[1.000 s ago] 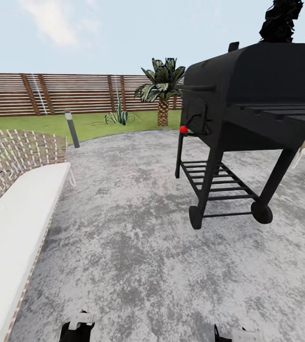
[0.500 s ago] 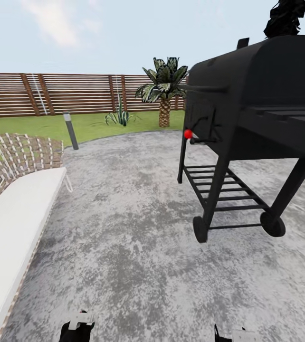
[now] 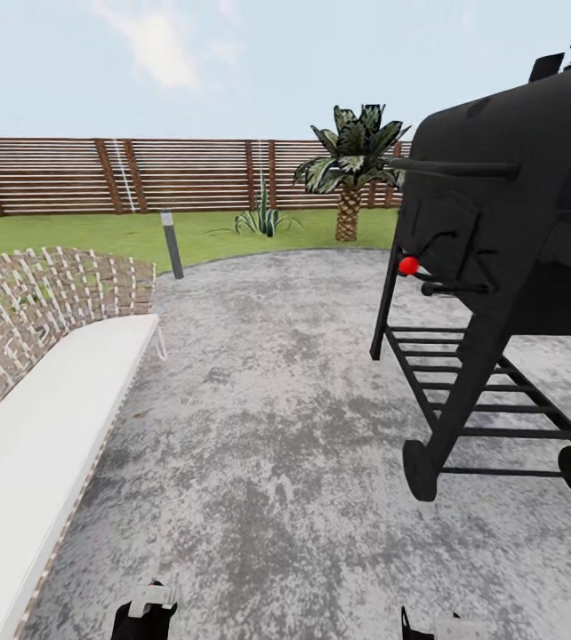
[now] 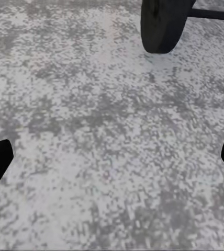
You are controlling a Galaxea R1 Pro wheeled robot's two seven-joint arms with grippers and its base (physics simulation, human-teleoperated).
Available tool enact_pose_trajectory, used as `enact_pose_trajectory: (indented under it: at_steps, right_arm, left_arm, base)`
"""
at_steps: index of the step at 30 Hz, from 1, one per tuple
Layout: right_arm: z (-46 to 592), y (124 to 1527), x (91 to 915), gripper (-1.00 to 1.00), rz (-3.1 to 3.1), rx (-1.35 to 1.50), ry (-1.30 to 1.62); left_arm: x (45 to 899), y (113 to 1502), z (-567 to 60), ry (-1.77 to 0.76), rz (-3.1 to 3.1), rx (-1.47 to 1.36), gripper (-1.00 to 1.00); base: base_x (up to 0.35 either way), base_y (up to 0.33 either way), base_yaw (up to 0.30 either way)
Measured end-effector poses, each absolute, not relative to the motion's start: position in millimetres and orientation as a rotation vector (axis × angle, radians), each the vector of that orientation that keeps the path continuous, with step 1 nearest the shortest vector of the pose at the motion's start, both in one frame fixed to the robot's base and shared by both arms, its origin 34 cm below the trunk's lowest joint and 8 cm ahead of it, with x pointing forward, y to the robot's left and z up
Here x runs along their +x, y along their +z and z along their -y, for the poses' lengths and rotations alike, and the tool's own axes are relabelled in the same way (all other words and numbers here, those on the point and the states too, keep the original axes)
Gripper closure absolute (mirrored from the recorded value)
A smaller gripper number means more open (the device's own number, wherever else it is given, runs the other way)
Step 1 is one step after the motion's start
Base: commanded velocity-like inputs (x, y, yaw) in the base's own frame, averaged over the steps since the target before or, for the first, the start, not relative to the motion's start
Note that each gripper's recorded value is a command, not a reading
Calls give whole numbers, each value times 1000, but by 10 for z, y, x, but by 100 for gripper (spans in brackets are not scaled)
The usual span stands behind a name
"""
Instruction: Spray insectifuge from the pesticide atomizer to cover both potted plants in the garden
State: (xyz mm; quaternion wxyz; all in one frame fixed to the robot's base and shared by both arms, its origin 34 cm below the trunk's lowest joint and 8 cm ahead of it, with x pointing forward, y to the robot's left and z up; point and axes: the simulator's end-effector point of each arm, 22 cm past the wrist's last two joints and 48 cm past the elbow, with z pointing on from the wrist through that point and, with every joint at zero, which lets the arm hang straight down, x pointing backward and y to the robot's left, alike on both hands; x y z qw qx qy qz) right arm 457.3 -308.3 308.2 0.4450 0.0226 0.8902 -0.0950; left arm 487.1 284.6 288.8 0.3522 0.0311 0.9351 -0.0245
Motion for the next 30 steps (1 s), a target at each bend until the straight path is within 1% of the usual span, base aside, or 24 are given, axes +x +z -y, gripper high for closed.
enact_pose_trajectory:
  at_steps: [6,9,30]
  right_arm:
    - [3083,3081,4573,-100,-2206,56,-236]
    - [3083,3081,4572,-100,-2206,56,-236]
    - [3084,3080,4571,-100,-2207,56,-236]
  left_arm:
    - [4871,2888,-2843,-64,-2419,81,100]
    - [4871,2888,-2845,-64,-2420,80,100]
    - [4872,2889,-2846,-63,-2419,80,100]
  base:
    - [339,0,271]
    - [339,0,155]
    - [339,0,5]
